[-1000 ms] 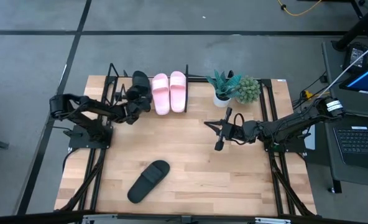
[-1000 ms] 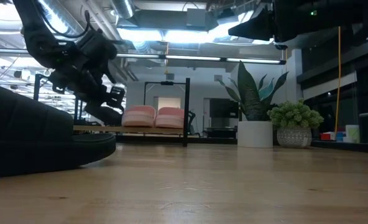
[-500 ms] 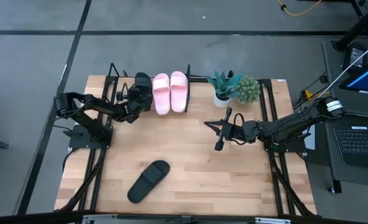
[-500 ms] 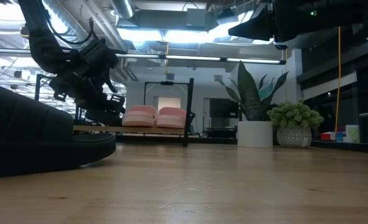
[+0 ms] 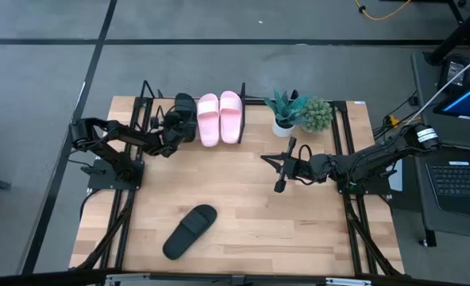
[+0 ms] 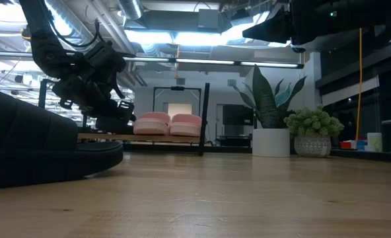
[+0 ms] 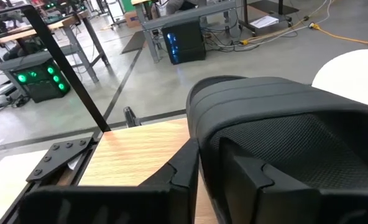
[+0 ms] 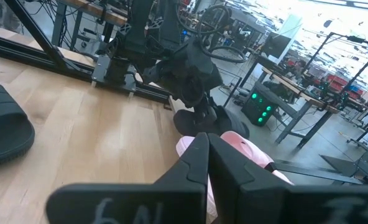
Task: Pick and place slides into the shelf
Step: Put the right black slide on the shelf
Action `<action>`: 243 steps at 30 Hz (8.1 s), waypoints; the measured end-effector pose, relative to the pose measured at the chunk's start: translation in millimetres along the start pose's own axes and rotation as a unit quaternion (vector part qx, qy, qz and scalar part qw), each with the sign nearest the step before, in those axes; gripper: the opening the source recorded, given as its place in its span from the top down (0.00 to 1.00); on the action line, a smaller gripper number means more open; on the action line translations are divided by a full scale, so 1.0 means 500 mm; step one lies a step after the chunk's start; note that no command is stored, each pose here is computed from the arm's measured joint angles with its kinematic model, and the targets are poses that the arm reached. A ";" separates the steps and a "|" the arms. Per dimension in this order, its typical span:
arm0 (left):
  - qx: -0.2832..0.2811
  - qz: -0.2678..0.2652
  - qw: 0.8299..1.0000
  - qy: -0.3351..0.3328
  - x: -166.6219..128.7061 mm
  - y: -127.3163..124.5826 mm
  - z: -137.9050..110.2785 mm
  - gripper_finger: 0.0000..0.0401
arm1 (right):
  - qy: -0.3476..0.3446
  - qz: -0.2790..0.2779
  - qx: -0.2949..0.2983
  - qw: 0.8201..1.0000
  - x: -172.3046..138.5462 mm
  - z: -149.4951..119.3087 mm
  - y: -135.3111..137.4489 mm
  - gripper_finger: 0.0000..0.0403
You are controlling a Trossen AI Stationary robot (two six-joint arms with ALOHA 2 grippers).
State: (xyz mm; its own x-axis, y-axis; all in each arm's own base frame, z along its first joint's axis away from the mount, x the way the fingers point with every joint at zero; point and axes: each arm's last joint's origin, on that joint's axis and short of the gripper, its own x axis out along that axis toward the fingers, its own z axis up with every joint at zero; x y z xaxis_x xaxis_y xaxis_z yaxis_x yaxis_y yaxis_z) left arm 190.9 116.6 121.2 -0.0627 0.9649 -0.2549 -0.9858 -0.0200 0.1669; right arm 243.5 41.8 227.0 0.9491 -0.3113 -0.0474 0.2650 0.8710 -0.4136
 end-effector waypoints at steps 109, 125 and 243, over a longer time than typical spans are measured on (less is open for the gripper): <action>0.333 -0.230 0.913 0.042 -0.084 0.000 0.153 0.77 | 0.021 0.010 -0.029 0.999 0.000 -0.009 0.004 0.97; 0.340 -0.252 0.895 0.141 -0.064 0.025 0.210 0.77 | 0.021 0.009 -0.029 0.999 0.000 -0.009 0.004 0.97; 0.543 -0.181 0.806 0.153 0.000 0.019 0.153 0.77 | 0.032 0.015 -0.046 0.998 -0.001 -0.014 0.006 0.97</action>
State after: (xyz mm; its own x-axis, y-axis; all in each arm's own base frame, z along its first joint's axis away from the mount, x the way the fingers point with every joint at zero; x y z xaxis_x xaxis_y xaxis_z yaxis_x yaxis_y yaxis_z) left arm 193.4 136.5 195.7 -0.0004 0.7430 -0.6693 -0.2408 0.6496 0.7212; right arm 242.7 41.7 219.3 0.9426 -0.3125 -0.1176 0.2180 0.8427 -0.4923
